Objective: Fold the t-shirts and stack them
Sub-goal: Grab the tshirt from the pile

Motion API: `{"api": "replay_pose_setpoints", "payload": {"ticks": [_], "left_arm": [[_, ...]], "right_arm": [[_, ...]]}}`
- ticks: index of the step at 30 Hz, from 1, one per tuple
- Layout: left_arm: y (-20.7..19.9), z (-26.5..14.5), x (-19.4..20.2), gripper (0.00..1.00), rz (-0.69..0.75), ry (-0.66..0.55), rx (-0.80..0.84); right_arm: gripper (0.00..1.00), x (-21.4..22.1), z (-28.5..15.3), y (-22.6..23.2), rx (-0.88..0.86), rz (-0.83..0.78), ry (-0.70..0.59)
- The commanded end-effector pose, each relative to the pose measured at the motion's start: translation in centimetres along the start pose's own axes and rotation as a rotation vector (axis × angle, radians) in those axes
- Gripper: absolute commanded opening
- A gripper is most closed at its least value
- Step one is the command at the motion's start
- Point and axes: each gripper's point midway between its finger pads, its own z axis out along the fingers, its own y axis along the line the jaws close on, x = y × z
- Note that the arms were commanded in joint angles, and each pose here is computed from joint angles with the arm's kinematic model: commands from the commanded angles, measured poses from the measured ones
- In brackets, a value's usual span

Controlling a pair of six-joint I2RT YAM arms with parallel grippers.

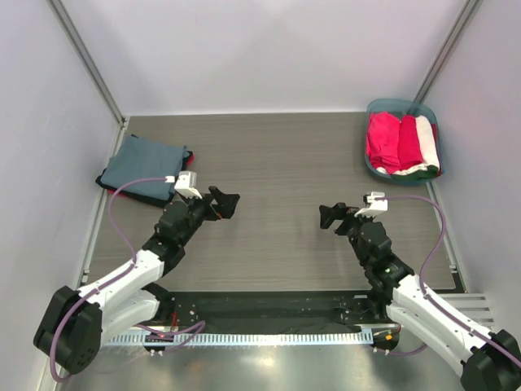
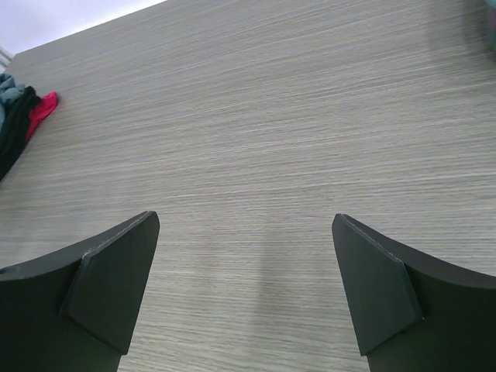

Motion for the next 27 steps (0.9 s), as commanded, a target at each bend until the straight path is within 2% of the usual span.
{"api": "replay_pose_setpoints", "payload": {"ticks": [1,7,15,16,18,19,20,22,27], "left_arm": [[0.0,0.1,-1.5,0.99,0.007,-0.057,-0.016],[0.0,-0.1,-1.7,1.0,-0.003,-0.06,-0.023],[0.0,0.1,-1.4,0.99,-0.017,-0.04,-0.026],[-0.2,0.2,-1.5,1.0,-0.017,-0.039,-0.02],[-0.3,0.2,-1.4,1.0,-0.019,-0.035,-0.015],[-0.3,0.3,-1.3,1.0,-0.02,-0.031,-0.014],[-0.4,0.3,-1.3,0.99,-0.02,-0.028,-0.008],[-0.4,0.5,-1.0,1.0,-0.021,-0.018,-0.007],[-0.8,0.6,-0.8,1.0,-0.026,-0.003,0.014]], "right_arm": [[1.0,-1.8,0.4,-0.4,0.054,0.025,-0.056],[1.0,-3.4,2.0,0.0,0.131,-0.007,-0.015],[1.0,-9.8,5.3,-0.9,0.222,0.045,-0.016],[1.0,-10.1,6.5,-3.2,0.294,0.063,0.012],[1.0,-13.0,7.5,-3.7,0.296,0.114,0.033],[1.0,-13.0,8.1,-6.6,0.379,0.156,0.063],[0.94,-15.4,8.6,-6.8,0.38,0.181,0.026],[0.84,-16.7,9.1,-8.4,0.433,0.21,0.013],[0.74,-19.0,11.0,-15.3,0.665,0.248,-0.013]]}}
